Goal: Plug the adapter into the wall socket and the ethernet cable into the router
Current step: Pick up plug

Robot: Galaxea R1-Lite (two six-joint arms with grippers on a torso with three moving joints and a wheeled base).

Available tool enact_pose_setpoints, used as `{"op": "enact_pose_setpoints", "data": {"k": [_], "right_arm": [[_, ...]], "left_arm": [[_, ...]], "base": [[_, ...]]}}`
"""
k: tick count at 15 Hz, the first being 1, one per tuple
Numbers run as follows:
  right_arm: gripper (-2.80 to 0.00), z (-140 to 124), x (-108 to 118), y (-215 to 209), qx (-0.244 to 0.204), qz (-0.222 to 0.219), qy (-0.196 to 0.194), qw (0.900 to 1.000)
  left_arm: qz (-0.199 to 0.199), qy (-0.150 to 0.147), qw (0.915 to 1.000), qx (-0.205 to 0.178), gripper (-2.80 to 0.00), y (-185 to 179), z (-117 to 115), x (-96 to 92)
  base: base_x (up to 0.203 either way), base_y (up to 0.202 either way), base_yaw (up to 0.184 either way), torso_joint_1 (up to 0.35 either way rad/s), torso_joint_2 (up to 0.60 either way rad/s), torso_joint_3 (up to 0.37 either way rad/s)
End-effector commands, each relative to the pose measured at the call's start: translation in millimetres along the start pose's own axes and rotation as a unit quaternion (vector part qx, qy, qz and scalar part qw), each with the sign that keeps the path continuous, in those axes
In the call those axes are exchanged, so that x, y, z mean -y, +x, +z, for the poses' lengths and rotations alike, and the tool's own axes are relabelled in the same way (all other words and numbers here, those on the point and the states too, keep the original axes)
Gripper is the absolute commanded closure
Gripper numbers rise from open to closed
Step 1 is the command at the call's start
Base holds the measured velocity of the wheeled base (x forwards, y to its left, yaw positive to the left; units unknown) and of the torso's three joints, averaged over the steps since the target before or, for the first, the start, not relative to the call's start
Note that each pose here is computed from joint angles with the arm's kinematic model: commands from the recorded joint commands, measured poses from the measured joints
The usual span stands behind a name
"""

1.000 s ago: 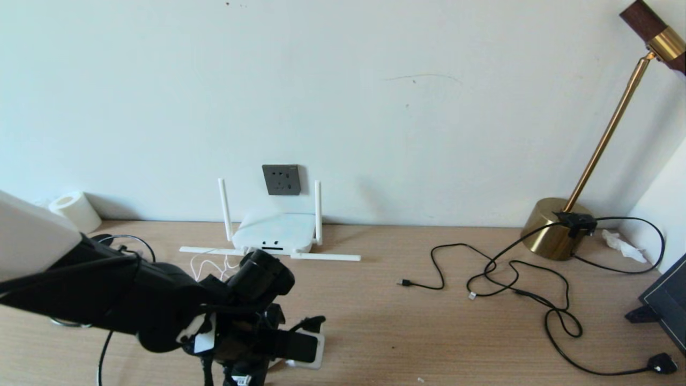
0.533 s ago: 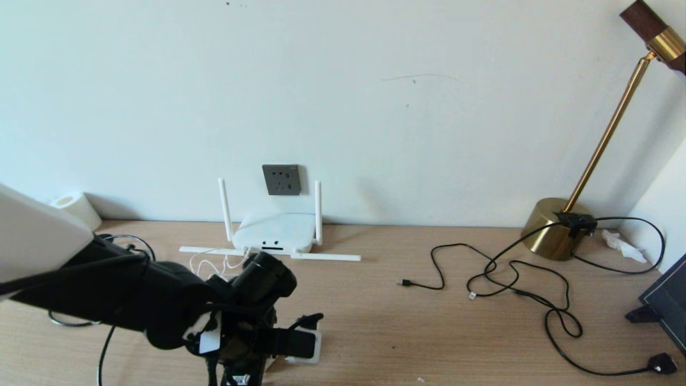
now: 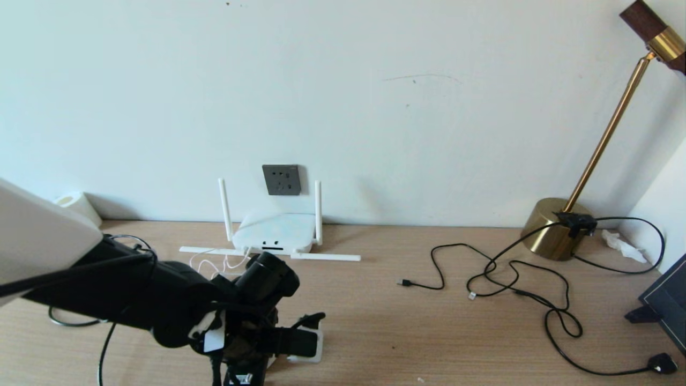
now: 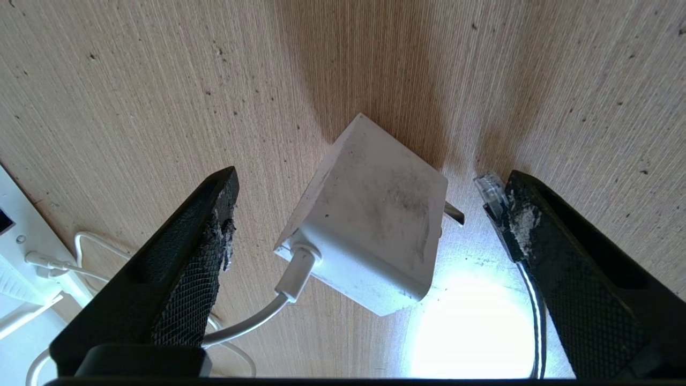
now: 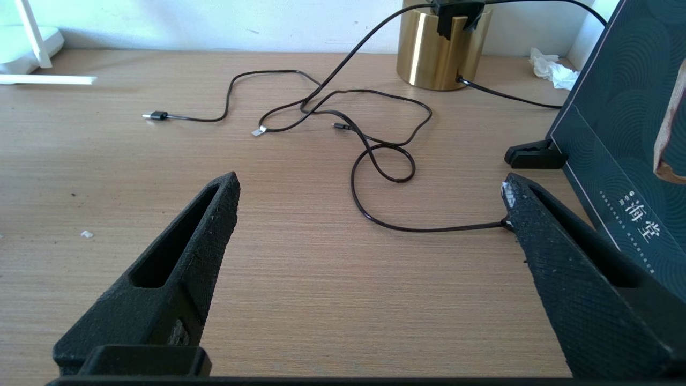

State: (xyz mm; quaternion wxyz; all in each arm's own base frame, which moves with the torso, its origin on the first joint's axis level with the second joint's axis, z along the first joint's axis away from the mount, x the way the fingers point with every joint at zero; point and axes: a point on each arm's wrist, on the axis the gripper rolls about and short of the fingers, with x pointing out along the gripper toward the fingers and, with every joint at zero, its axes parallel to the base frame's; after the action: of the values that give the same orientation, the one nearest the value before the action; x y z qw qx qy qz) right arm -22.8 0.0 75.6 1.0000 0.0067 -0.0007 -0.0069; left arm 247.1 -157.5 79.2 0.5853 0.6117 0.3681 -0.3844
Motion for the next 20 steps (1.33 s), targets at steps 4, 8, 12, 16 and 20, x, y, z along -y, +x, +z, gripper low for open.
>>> {"op": "enact_pose_setpoints", "data": {"k": [4,8,12,16,20], "right_arm": [[-2.8,0.1,0.0,0.1,-0.001,0.0,0.0,1.0],[-2.8,0.0,0.0,0.0,0.0,0.0,0.0,1.0],[-2.8,-0.1,0.0,0.0,0.0,0.0,0.0,1.0],[-2.8,0.0,0.0,0.1,-0.001,0.0,0.0,1.0],[-2.8,0.0,0.0,0.0,0.0,0.001,0.0,1.0]], "left_arm": [[-0.001,0.005,1.0,0.001,-2.8,2.7,2.5,-0.3],[-0.006,0.005,1.0,0.001,-2.8,3.4,2.6,0.1],[-0.005,0.006,1.0,0.001,0.0,1.9,2.6,0.4],[-0.012,0.008,0.9999,-0.003,0.0,-2.1,-0.2,3.3],[0.003,0.008,0.9999,0.007,0.0,-12.1,-0.1,1.8]], "base": [[0.0,0.0,0.0,0.0,0.0,0.0],[0.0,0.0,0.0,0.0,0.0,0.0],[0.0,0.0,0.0,0.0,0.0,0.0],[0.0,0.0,0.0,0.0,0.0,0.0],[0.0,0.0,0.0,0.0,0.0,0.0]]}}
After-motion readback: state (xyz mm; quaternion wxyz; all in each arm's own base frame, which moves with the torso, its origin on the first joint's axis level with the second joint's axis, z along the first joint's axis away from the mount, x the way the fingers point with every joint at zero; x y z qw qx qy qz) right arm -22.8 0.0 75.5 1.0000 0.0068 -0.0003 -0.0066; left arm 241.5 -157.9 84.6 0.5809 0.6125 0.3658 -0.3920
